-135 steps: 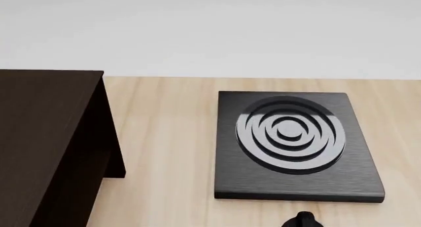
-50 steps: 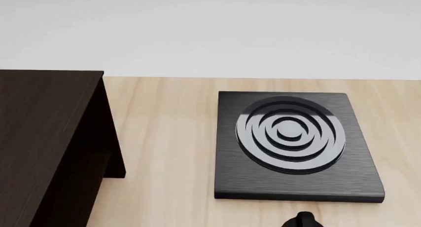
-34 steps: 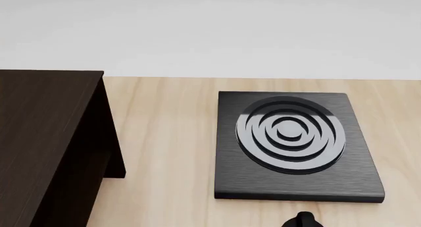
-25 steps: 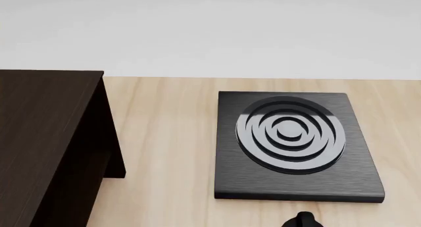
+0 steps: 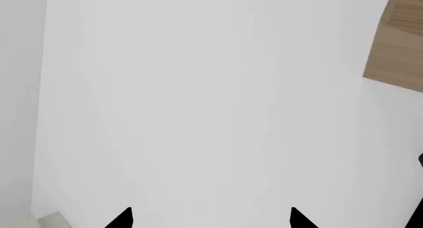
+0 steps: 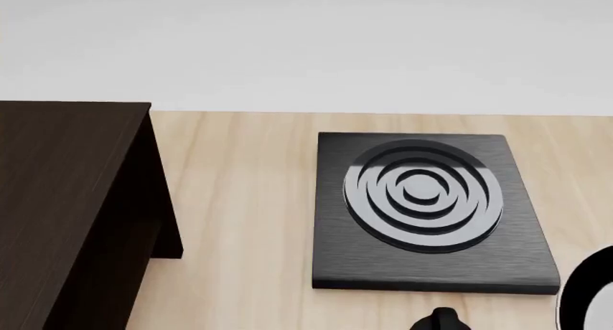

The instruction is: Put the frying pan under the cabinet shelf.

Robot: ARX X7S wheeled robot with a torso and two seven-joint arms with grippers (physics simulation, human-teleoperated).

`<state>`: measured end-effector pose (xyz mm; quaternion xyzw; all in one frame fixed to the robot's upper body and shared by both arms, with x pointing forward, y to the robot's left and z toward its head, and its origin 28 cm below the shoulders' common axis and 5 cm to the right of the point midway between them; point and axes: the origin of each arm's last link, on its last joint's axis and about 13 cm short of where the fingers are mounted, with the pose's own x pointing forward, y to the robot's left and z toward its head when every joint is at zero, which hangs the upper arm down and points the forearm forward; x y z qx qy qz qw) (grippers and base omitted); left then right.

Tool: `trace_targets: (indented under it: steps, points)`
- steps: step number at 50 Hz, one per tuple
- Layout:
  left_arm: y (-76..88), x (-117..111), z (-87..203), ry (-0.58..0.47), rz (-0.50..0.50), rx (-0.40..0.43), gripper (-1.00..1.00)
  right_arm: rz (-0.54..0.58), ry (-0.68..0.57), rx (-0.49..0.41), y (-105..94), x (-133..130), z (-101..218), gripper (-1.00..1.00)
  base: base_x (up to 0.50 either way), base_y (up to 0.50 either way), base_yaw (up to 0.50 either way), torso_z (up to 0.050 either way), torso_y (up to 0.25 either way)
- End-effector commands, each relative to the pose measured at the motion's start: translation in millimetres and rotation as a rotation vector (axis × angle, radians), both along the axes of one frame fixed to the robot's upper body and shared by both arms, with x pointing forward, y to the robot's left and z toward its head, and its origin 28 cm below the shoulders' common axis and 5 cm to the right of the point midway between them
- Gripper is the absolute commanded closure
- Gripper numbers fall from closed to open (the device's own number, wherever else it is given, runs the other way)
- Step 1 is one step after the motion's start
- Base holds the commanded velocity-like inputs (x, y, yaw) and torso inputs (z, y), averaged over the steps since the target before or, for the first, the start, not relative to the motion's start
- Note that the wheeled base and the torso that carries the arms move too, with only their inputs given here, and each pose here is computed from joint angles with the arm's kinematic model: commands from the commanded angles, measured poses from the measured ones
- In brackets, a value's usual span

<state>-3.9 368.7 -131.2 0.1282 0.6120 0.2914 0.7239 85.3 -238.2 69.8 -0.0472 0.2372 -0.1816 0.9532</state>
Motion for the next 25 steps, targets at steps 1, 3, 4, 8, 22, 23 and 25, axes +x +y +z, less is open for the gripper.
trace_targets:
  steps: [1,3,4,8,22,23,25]
  points:
    - [0.0,0.0,0.0,0.000,0.000,0.000,-1.00,0.064,-0.089,-0.108,1.6,12.6,37.7,1.00,0.00,0.00,0.00,0.000,0.000]
    - [0.0,0.0,0.0,0.000,0.000,0.000,-1.00,0.068,-0.094,-0.116,2.0,14.6,42.0,1.00,0.00,0.00,0.00,0.000,0.000]
    - [0.0,0.0,0.0,0.000,0.000,0.000,-1.00,0.074,-0.100,-0.119,2.5,15.9,45.4,1.00,0.00,0.00,0.00,0.000,0.000]
    - [0.0,0.0,0.0,0.000,0.000,0.000,-1.00,0.095,-0.107,-0.134,5.6,17.5,56.4,1.00,0.00,0.00,0.00,0.000,0.000]
    - [0.0,0.0,0.0,0.000,0.000,0.000,-1.00,0.164,-0.109,-0.200,15.9,25.7,97.3,1.00,0.00,0.00,0.00,0.000,0.001]
    - [0.0,0.0,0.0,0.000,0.000,0.000,-1.00,0.176,-0.101,-0.211,16.8,27.1,100.1,1.00,0.00,0.00,0.00,0.000,0.000]
    - [0.0,0.0,0.0,0.000,0.000,0.000,-1.00,0.195,-0.107,-0.221,18.6,30.1,109.1,1.00,0.00,0.00,0.00,0.000,0.000]
